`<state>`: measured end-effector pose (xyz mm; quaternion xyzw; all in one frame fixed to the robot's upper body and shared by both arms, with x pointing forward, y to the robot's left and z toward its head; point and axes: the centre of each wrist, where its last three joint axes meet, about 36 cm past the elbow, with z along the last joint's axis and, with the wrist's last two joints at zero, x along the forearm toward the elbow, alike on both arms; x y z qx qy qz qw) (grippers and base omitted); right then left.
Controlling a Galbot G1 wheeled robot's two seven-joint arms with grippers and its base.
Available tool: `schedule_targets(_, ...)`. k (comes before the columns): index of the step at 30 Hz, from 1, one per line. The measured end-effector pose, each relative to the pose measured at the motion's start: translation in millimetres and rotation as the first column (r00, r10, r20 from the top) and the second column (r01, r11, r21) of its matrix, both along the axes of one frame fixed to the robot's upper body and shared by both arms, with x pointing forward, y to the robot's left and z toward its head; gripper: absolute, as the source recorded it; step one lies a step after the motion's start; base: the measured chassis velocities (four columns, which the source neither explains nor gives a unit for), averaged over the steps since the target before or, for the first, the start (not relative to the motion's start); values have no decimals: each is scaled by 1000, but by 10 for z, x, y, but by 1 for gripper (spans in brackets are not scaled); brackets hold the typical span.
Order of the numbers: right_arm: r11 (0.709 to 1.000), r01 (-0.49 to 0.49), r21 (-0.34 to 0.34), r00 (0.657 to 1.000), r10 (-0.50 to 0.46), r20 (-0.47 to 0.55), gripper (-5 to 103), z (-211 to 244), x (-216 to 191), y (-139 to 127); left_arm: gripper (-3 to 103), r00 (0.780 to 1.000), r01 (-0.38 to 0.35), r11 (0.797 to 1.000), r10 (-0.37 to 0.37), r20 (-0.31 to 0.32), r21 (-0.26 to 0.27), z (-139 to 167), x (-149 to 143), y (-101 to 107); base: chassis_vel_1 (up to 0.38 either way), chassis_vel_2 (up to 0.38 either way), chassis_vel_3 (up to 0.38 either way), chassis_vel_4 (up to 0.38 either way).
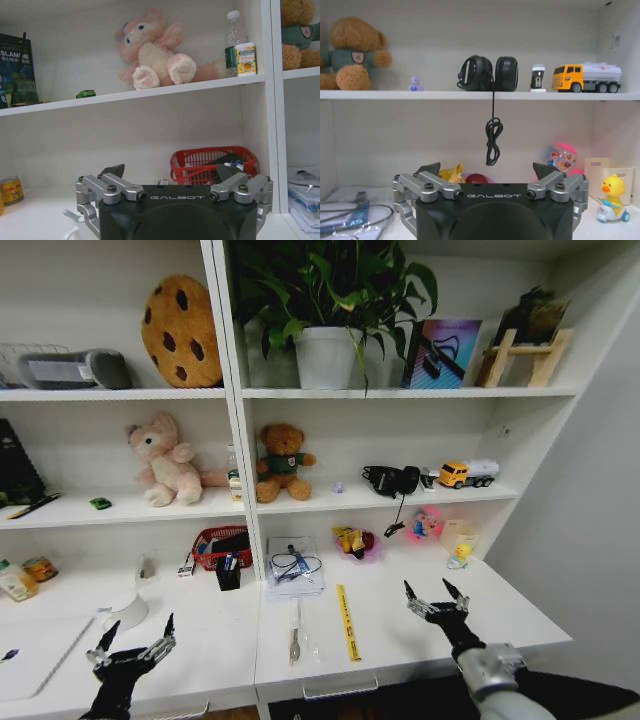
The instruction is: Organize the objects on the table.
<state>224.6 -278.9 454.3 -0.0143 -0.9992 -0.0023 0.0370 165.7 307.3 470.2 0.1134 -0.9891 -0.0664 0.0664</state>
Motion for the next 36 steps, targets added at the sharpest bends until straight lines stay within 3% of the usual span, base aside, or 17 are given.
schedule_targets(24, 1000, -3, 2, 1000, 3, 1, 100, -7, -22, 45, 100, 1000, 0, 1000, 0, 0, 0, 0, 0, 0, 0, 5, -4, -4)
schedule_targets(36, 1000, -5, 3, 1000, 5, 1, 100, -12, -15, 45, 100, 1000, 0, 1000, 0, 0, 0, 0, 0, 0, 160, 164, -174, -161)
